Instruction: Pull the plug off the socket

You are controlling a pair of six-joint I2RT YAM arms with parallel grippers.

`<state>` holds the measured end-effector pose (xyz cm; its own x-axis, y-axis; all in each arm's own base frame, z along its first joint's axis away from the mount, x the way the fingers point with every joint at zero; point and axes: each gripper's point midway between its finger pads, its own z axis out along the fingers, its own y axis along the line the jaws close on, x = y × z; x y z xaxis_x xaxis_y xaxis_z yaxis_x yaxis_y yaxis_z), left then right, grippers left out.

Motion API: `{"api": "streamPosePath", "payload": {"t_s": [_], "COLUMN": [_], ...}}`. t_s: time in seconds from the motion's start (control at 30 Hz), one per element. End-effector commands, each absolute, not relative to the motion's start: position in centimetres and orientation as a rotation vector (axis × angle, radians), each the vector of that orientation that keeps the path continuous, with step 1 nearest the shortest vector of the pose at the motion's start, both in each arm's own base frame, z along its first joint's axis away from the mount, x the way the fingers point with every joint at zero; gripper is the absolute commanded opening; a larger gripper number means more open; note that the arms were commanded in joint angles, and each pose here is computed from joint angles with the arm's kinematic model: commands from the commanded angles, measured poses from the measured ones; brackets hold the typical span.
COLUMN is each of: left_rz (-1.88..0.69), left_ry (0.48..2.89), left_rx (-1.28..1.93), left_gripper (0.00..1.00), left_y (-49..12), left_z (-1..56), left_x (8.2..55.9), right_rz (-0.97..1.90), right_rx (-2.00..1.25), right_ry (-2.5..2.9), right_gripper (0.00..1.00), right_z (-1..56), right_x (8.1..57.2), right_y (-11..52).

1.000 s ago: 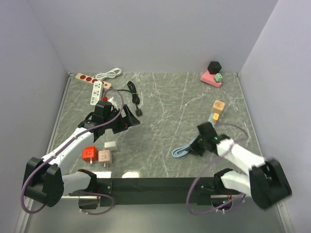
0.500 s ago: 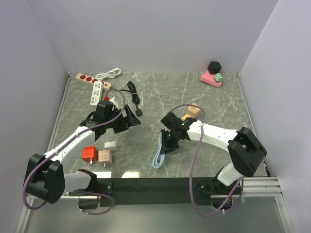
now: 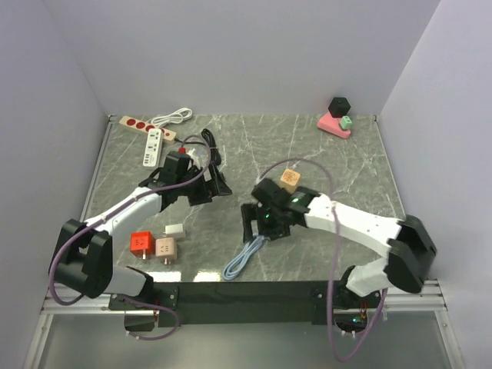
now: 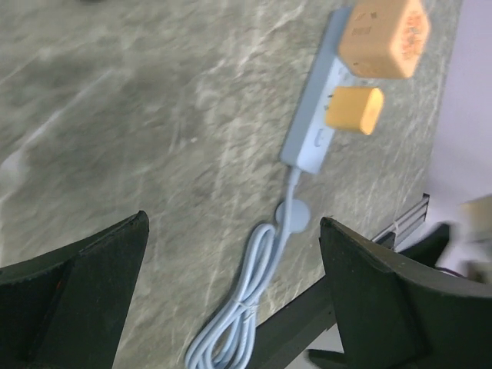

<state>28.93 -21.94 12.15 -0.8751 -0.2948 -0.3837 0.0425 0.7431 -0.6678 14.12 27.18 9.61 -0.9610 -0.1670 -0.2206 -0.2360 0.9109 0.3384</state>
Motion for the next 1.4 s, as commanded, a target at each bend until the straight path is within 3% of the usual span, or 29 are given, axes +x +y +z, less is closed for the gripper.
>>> {"api": "streamPosePath", "payload": {"t_s": [0.0,0.1,0.23,0.43,0.63,0.97,1.27,1.37], "left_rz": [-1.040,-1.092,-1.151,-1.168,-1.115,-1.076,-1.059,-1.057], "left_ry": [2.378,2.381,2.397,2.425,2.421,2.399,2.401,2.408], "left_rx": [-0.041,0.054,0.156,0.180,0.130,0.078,0.062,0.067], "left_gripper": [0.99,0.99,0.98,0.98,0.98,0.98,0.98,0.98], "left_y": [-24.4,-26.9,-29.9,-31.7,-30.5,-28.6,-28.1,-28.1], "left_z": [14.9,15.0,14.9,14.2,14.2,14.5,14.1,13.8], "left_x": [30.6,30.9,31.1,30.1,29.0,27.6,27.2,27.1], "right_rz": [0.536,0.449,0.246,0.194,0.205,0.202,0.179,0.176], "right_rx": [0.001,0.240,0.318,0.344,0.371,0.399,0.401,0.401], "right_ry": [2.637,2.589,2.590,2.623,2.727,2.799,2.880,2.886], "right_gripper": [0.96,0.97,0.97,0.93,0.77,0.76,0.62,0.42], "right_z": [16.0,16.7,16.4,16.5,12.9,9.3,6.0,5.1], "right_x": [19.9,23.7,27.2,31.7,32.0,32.0,31.3,31.6], "right_y": [23.8,18.9,14.5,15.0,16.4,17.8,19.1,19.3]}}
